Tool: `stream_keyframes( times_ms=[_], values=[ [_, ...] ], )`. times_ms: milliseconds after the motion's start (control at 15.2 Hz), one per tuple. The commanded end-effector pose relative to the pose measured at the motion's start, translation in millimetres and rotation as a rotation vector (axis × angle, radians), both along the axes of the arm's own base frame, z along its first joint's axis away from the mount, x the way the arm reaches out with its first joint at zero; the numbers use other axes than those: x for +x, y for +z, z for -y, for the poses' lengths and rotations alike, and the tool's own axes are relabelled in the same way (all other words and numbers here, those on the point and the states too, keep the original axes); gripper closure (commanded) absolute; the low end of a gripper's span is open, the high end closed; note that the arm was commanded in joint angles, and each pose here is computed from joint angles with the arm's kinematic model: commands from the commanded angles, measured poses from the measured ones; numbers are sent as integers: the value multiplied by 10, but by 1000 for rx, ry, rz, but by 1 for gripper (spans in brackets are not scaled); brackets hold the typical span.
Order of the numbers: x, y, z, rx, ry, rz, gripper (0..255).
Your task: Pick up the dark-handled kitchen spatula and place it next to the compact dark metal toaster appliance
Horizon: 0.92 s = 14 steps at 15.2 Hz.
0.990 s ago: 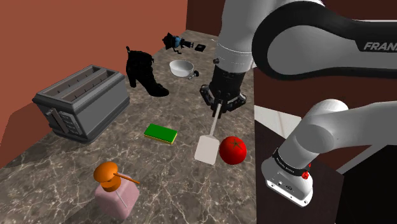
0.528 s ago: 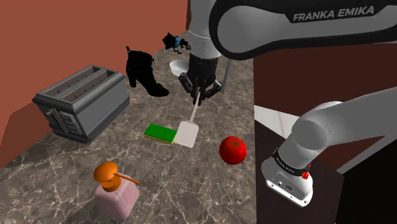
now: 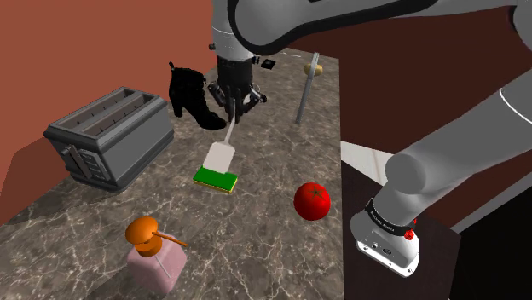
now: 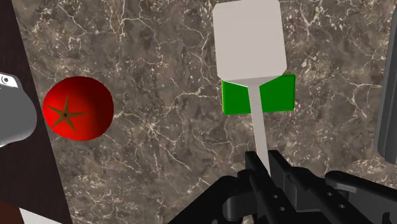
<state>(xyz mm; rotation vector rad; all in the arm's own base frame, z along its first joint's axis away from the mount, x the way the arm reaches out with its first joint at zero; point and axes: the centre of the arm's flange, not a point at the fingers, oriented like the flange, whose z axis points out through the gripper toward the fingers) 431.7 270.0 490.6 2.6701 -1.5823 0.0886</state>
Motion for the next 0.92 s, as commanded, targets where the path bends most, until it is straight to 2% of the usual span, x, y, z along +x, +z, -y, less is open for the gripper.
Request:
stream_keyframes(
  times_ms=[0, 726, 792, 858],
  values=[
    [295, -3, -24, 2, -1, 2, 255],
    [1738, -1, -187, 2, 0, 2, 255],
    [1977, -1, -214, 3, 0, 2, 255],
    [1977, -53, -214, 2, 0, 2, 255]
  ],
)
